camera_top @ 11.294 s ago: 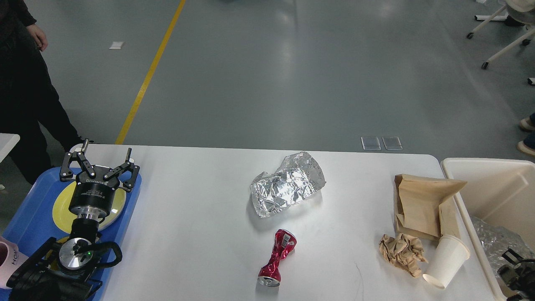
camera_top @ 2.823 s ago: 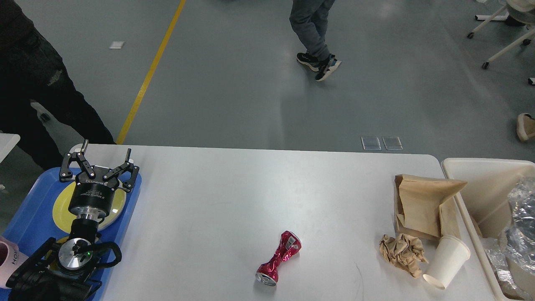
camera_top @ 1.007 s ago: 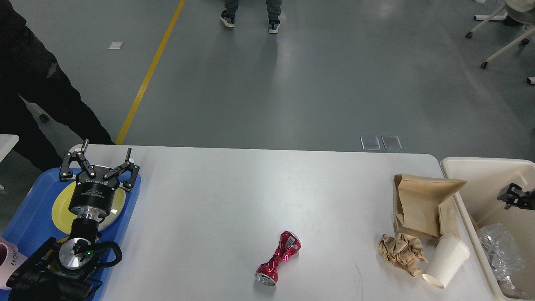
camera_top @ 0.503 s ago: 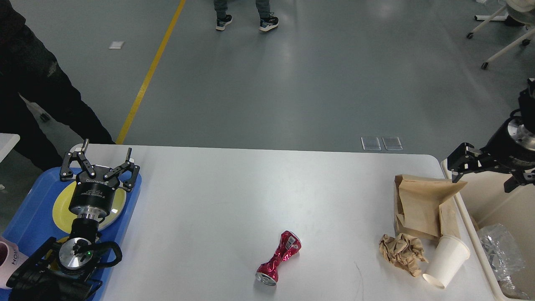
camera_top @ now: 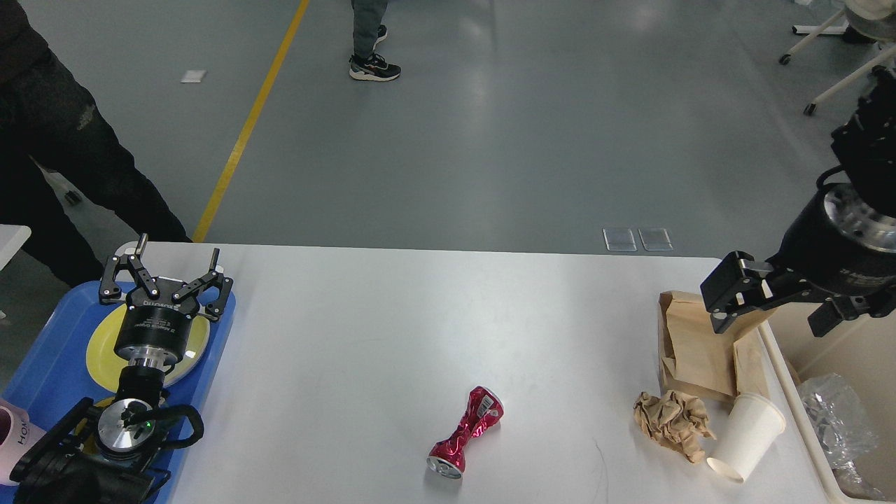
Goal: Tidy desktop
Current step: 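Move the right gripper over the brown paper box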
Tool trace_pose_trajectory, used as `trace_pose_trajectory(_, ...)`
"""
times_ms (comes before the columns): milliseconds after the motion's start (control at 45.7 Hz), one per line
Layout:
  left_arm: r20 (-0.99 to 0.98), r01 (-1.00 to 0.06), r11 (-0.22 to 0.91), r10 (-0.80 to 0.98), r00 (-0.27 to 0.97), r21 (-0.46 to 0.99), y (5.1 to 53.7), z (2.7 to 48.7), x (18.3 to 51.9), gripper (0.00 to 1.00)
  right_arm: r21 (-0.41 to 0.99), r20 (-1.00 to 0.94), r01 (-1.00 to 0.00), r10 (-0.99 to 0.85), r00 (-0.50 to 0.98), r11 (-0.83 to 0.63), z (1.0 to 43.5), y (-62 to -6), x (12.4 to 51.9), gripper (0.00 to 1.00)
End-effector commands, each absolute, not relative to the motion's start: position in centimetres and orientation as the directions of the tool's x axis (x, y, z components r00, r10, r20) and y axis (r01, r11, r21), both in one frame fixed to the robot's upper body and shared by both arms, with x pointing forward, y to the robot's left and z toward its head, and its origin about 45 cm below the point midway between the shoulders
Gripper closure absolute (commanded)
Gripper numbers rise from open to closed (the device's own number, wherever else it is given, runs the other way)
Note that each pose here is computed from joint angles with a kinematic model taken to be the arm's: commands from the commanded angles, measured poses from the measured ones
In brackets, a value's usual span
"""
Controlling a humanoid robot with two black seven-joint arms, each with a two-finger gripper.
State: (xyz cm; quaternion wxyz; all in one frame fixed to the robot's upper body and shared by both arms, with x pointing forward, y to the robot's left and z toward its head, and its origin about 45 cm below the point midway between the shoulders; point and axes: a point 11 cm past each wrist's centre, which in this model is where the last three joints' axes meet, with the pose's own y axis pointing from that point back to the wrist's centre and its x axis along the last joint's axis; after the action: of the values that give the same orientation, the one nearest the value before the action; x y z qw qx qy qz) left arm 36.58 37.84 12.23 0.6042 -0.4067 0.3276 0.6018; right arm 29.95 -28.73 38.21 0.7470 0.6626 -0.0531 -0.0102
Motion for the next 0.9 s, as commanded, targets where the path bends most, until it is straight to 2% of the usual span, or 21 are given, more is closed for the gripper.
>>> trace_pose_trajectory(0, -0.885, -0.994, -0.054, 0.461, 0.061, -0.097, 37.8, 12.2, 36.6, 0.04, 0.989, 0.142, -0.138, -0.111, 0.984, 0.045, 38.9, -27.6, 30.9, 0.0)
trace_pose_trajectory(66, -0.885, -0.994, -0.054, 0.461, 0.061, -0.097, 37.8, 12.2, 36.6, 0.04, 0.984, 0.177, -0.178, -0.123, 0.977, -0.001, 39.3, -27.4, 31.6, 0.0)
trace_pose_trajectory(175, -0.885, -0.994, -0.054, 0.461, 0.062, -0.098, 37.8, 12.3, 36.6, 0.04, 0.977, 0.215, -0.211, -0.144, 0.966, 0.045, 39.5, -28.7, 32.1, 0.0)
trace_pose_trajectory(503, -0.885, -0.994, -0.054, 0.461, 0.061, -0.097, 37.8, 12.2, 36.6, 0.04, 0.974, 0.22, -0.205, -0.187, 0.957, 0.098, 37.7, -31.3, 32.4, 0.0)
trace_pose_trajectory(613, -0.885, -0.994, -0.054, 0.461, 0.062, -0.098, 37.8, 12.3, 36.6, 0.04, 0.963, 0.259, -0.235, -0.214, 0.942, 0.133, 35.2, -33.1, 33.8, 0.0)
trace_pose_trajectory(875, -0.885, -0.994, -0.054, 0.461, 0.062, -0.098, 37.8, 12.3, 36.6, 0.04, 0.917, 0.378, -0.307, -0.311, 0.872, 0.255, 25.5, -40.9, 35.8, 0.0)
